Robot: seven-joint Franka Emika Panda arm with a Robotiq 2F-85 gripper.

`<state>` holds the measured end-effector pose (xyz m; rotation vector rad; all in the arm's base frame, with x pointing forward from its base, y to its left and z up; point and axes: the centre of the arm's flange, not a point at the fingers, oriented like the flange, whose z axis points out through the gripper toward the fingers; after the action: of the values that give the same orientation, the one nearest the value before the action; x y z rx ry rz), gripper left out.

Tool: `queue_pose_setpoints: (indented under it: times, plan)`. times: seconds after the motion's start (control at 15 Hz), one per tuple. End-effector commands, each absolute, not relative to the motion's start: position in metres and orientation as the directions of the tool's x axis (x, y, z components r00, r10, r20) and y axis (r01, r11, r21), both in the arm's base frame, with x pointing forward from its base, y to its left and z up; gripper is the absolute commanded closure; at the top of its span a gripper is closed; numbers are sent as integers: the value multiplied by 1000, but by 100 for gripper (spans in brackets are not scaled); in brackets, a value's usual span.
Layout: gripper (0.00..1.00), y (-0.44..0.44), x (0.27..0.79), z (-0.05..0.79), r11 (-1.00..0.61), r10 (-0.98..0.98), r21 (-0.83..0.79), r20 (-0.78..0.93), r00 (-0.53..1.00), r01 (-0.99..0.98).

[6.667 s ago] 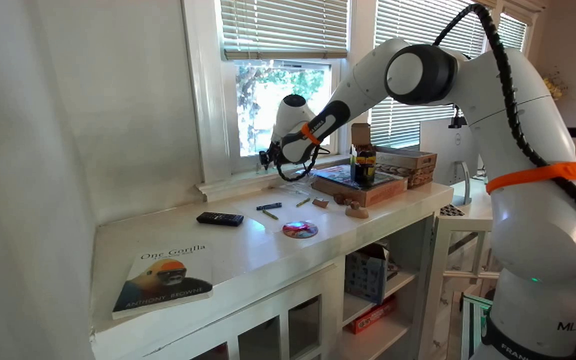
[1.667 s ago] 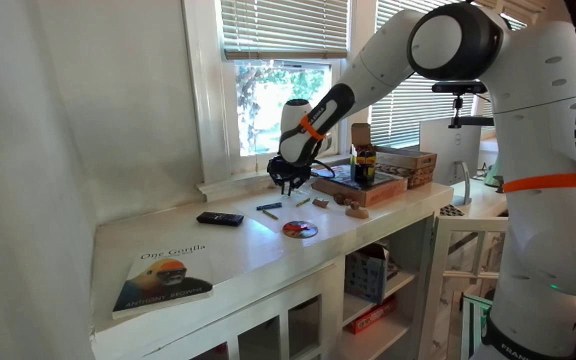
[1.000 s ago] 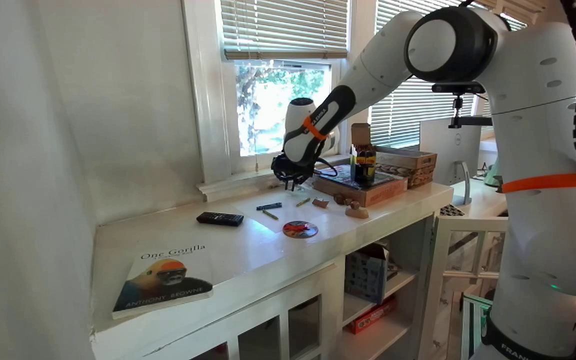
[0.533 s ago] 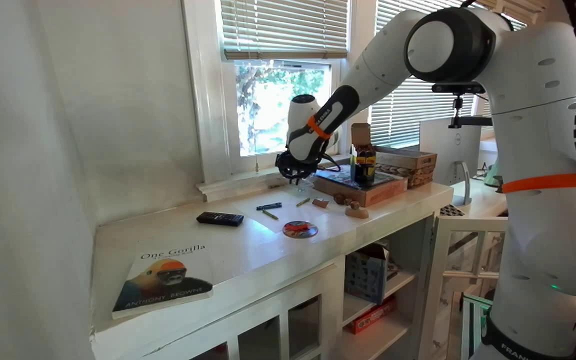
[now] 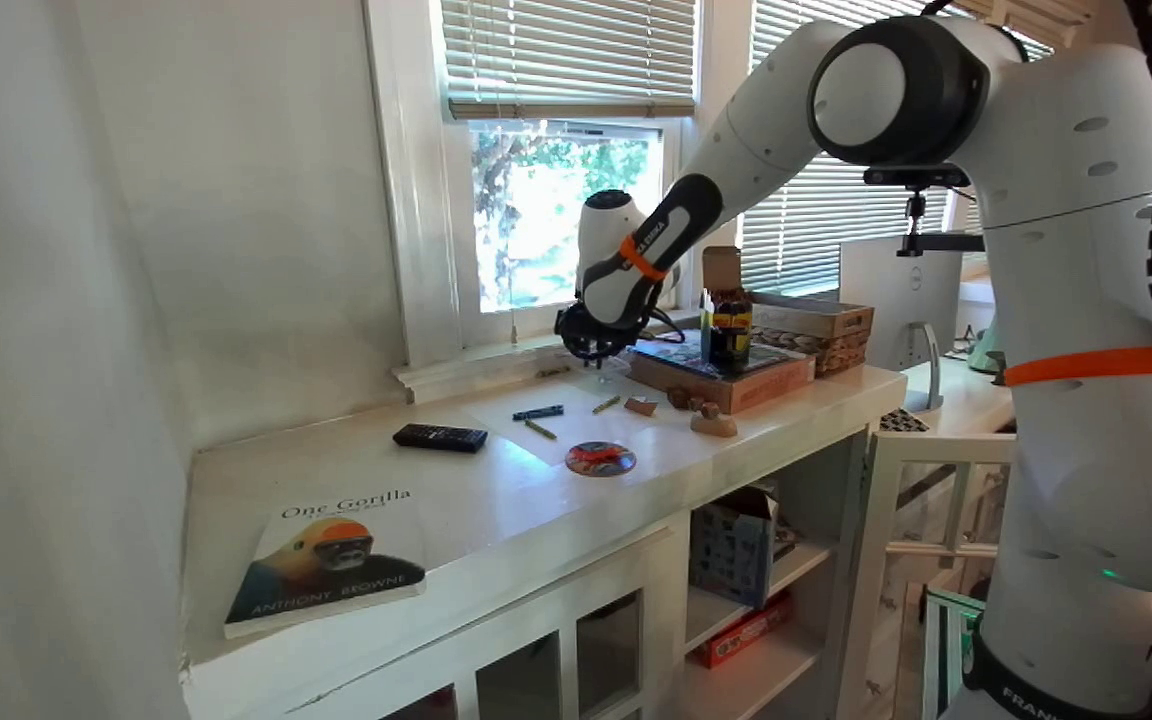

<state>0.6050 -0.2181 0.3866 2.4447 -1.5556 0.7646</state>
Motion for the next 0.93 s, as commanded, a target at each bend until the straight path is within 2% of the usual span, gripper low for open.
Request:
queue_pose_setpoints:
  times: [0.0, 0.87]
  plan:
    - [94, -213, 603, 376, -442, -806, -132, 491, 329, -887]
    - [94, -231, 600, 363, -434, -774, -61, 535, 338, -899]
